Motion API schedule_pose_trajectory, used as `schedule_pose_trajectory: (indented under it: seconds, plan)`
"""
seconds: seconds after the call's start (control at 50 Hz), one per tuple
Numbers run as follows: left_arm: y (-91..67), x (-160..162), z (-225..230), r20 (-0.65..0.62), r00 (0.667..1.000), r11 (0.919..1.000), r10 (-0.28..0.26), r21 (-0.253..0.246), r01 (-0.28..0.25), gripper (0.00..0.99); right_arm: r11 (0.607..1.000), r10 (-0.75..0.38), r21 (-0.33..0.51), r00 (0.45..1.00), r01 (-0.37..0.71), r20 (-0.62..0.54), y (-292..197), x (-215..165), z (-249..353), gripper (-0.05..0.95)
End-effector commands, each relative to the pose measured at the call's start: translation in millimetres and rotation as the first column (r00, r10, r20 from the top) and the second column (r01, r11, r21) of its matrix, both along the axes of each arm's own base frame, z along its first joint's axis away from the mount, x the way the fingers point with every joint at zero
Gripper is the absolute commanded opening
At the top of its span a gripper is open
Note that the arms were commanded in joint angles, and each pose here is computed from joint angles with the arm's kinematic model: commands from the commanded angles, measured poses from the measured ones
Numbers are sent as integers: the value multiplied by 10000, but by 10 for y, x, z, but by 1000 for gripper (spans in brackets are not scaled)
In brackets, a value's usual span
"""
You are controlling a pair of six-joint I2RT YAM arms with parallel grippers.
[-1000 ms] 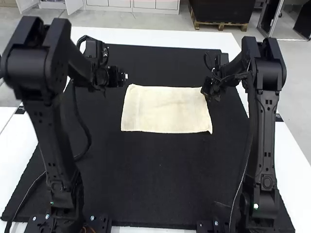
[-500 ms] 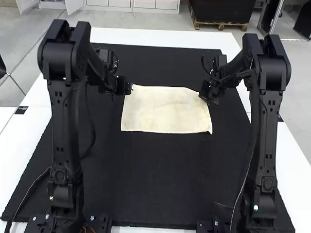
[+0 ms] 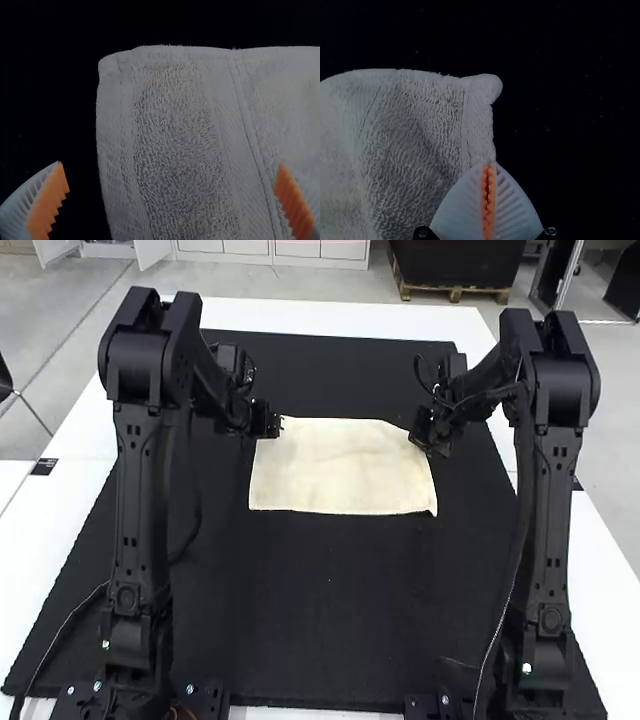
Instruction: Fold the towel.
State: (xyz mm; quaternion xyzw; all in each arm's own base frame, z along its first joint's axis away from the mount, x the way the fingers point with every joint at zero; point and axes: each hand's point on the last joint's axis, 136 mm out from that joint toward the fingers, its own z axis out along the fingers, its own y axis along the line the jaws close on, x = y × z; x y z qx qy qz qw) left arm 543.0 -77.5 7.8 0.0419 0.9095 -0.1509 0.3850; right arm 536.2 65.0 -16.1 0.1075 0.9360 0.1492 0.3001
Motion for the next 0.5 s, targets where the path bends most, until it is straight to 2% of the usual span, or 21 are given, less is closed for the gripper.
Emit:
schedule_pose_trajectory:
  seconds: [0.0,0.22,0.36,0.42,0.48]
  plan:
    - [-32,151,89,425,9990,9999,-146,1,147,970,9976,633,292,9980,-635,59,223,-90,127,-2]
    - [-50,211,-12,267,9995,9998,-186,41,185,957,9965,775,318,9969,-778,120,293,-98,162,-2]
    - [-88,220,-60,289,9993,9997,-222,112,218,830,9954,897,317,9959,-899,89,357,-118,154,-2]
    - [-84,219,-85,277,9995,9997,-181,164,177,733,9953,912,317,9958,-915,89,365,-120,154,-2]
    - [-83,202,-131,211,9996,9997,-171,156,168,679,9953,912,317,9958,-915,89,365,-120,154,-2]
